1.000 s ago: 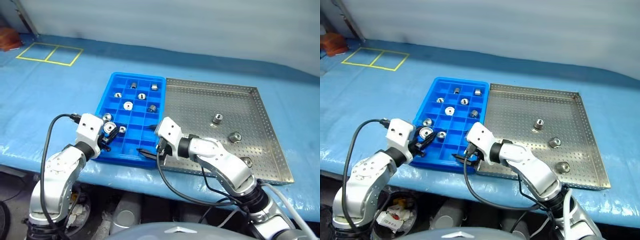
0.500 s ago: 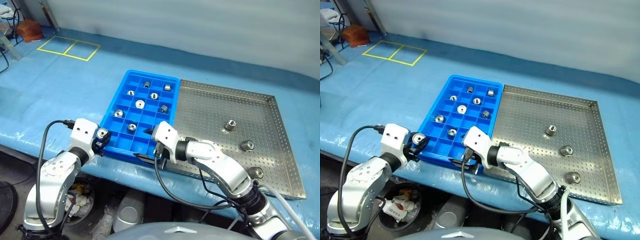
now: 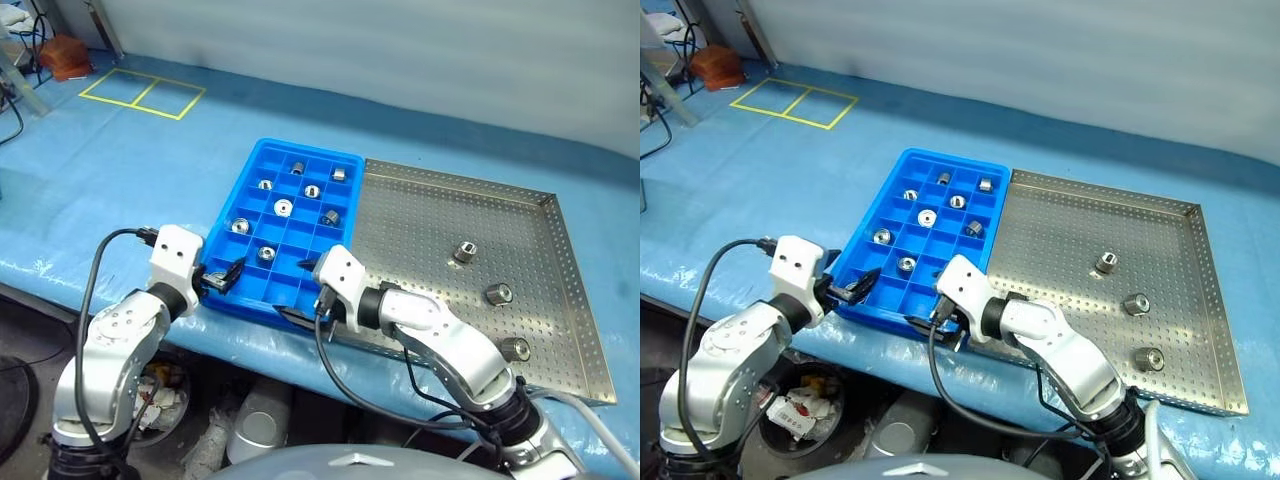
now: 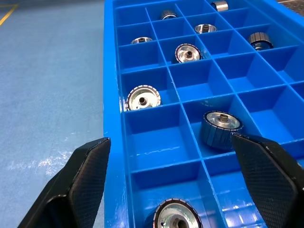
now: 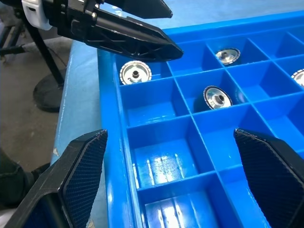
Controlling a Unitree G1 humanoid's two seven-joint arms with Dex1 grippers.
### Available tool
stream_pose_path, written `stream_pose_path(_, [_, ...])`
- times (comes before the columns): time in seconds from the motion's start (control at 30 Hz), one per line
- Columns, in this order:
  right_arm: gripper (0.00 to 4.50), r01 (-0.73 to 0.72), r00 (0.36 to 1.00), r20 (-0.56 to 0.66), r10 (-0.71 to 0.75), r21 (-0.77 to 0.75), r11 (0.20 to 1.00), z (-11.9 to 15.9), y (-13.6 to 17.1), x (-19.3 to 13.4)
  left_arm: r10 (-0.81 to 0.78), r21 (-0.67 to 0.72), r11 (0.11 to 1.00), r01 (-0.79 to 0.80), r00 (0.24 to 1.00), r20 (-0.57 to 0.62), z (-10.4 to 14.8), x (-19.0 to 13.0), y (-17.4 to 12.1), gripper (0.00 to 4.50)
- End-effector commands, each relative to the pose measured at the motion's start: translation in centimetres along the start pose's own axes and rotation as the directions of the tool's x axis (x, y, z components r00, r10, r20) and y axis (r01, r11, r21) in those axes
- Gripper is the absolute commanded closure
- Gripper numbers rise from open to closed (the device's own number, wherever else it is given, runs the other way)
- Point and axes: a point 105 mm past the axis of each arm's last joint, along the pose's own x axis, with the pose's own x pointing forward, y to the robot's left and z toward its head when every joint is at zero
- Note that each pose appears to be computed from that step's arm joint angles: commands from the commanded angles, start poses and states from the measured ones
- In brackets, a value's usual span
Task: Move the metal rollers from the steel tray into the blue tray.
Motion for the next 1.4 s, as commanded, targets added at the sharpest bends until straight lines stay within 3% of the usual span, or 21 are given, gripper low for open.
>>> stream_pose_path(0.03, [0.0,0.076,0.995,0.058,-0.076,0.006,0.997,1.3,-0.6,-1.4,-0.092,0.011,0.996,0.091,0.99,0.111,2.3,0.7,-1.6,0.03])
stream_pose_path(0.23, [0.0,0.243,0.967,0.065,-0.246,0.051,0.969,1.2,-2.3,-3.6,-0.16,-0.018,0.986,0.168,0.961,0.225,4.3,2.5,-3.8,0.03])
stream_pose_path(0.53, [0.0,0.577,0.81,0.038,-0.586,0.132,0.806,0.5,-6.2,-6.3,-0.32,-0.048,0.935,0.352,0.894,0.313,5.3,4.5,-9.2,0.03])
stream_pose_path(0.77, [0.0,0.835,0.549,-0.126,-0.826,0.124,0.536,-1.8,-11.1,-7.1,-0.419,-0.011,0.895,0.445,0.85,0.32,5.0,4.7,-11.8,0.03])
stream_pose_path(1.1, [0.0,0.911,0.404,-0.146,-0.903,0.16,0.381,-1.3,-15.4,-5.9,-0.567,0.09,0.822,0.563,0.793,0.222,2.9,3.1,-13.7,0.03])
stream_pose_path(1.4, [0.0,0.937,0.296,-0.155,-0.943,0.238,0.255,-0.7,-19.1,-5.5,-0.518,0.022,0.846,0.532,0.812,0.269,2.1,3.0,-14.1,0.03])
